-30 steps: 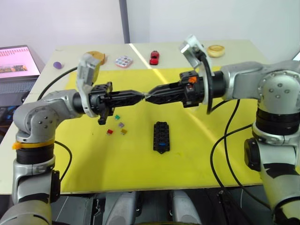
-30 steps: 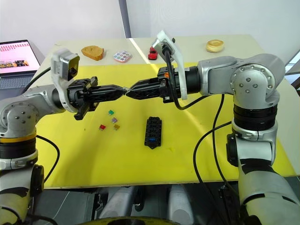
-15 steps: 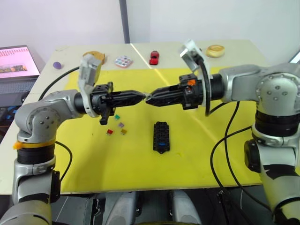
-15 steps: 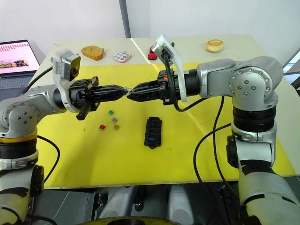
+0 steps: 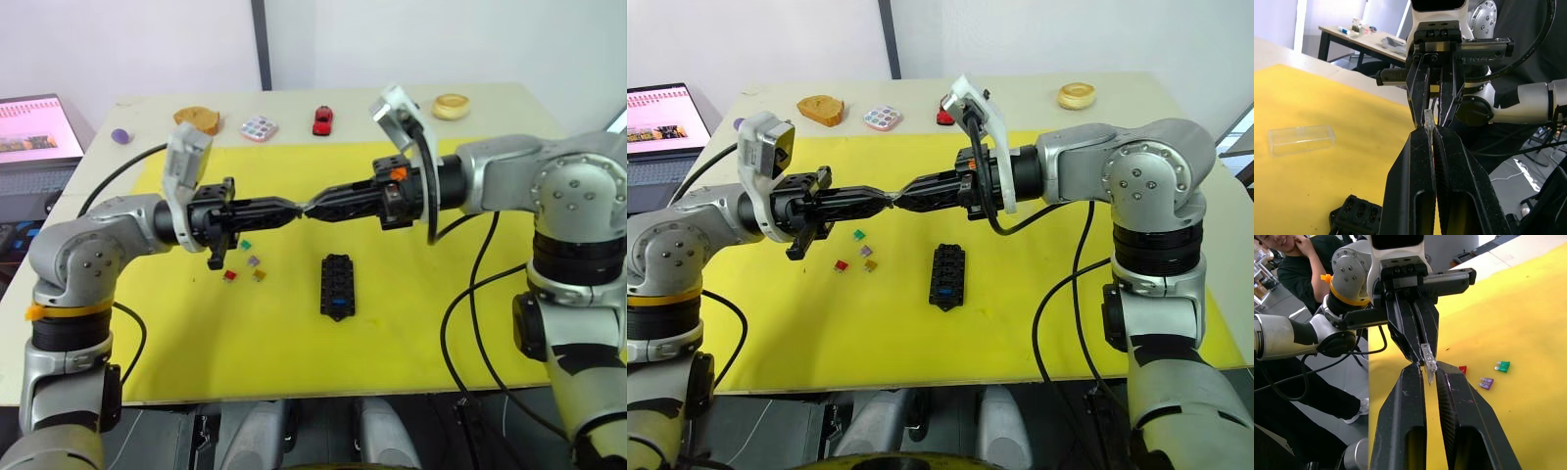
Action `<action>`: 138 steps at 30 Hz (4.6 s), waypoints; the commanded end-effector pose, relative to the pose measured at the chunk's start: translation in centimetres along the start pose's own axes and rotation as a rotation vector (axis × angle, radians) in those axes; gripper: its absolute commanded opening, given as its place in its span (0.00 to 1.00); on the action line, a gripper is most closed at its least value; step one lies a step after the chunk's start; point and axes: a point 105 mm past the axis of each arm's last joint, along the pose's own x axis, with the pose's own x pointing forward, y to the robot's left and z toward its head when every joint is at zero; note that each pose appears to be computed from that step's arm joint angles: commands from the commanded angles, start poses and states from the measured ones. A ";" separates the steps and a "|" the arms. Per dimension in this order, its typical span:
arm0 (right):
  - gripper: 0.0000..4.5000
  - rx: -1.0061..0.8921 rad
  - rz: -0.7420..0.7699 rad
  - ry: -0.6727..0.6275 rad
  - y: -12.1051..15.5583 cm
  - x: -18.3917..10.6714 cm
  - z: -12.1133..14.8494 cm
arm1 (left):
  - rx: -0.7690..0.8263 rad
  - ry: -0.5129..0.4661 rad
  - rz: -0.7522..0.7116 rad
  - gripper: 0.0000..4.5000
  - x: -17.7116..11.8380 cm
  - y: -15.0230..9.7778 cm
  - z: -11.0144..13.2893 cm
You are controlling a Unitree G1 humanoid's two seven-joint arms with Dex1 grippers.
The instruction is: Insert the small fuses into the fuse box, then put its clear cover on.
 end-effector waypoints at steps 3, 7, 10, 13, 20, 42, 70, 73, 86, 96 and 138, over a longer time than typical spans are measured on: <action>0.09 -0.060 0.010 -0.023 0.8 -0.5 1.2 | 0.040 0.000 0.003 0.00 -0.1 -0.1 0.4; 0.09 -0.057 0.007 -0.017 0.7 -0.5 1.2 | 0.040 0.000 0.004 0.00 -0.1 -0.1 0.4; 0.09 -0.058 0.006 -0.016 0.7 -0.6 1.2 | 0.040 0.003 0.002 0.00 -0.1 -0.1 0.4; 0.09 -0.058 0.005 -0.017 0.7 -0.6 1.3 | 0.041 0.006 -0.002 0.00 0.0 -0.1 0.3; 0.09 -0.058 0.009 -0.016 0.8 -0.5 1.2 | 0.040 0.009 -0.009 0.00 0.1 -0.2 0.0; 0.00 -0.357 -0.064 0.055 0.7 -0.7 -2.9 | 0.025 0.392 0.108 0.57 -3.0 0.7 -6.7; 0.00 -0.342 -0.105 0.208 -2.6 -1.8 -12.3 | 0.218 0.474 0.046 0.99 0.2 0.3 -11.8; 0.00 -0.333 -0.112 0.213 -2.7 -1.8 -12.5 | 0.216 0.469 0.044 0.99 0.2 0.2 -11.8; 0.00 -0.317 -0.099 0.219 -2.4 -1.4 -12.6 | 0.224 0.463 0.036 0.99 0.7 0.2 -11.5; 0.00 -0.298 -0.109 0.216 -2.8 -0.9 -13.1 | 0.244 0.472 0.052 0.99 0.3 0.6 -11.9; 0.20 -0.360 -0.161 0.340 -3.8 -1.9 -14.9 | 0.282 0.460 0.059 1.00 0.3 1.6 -12.2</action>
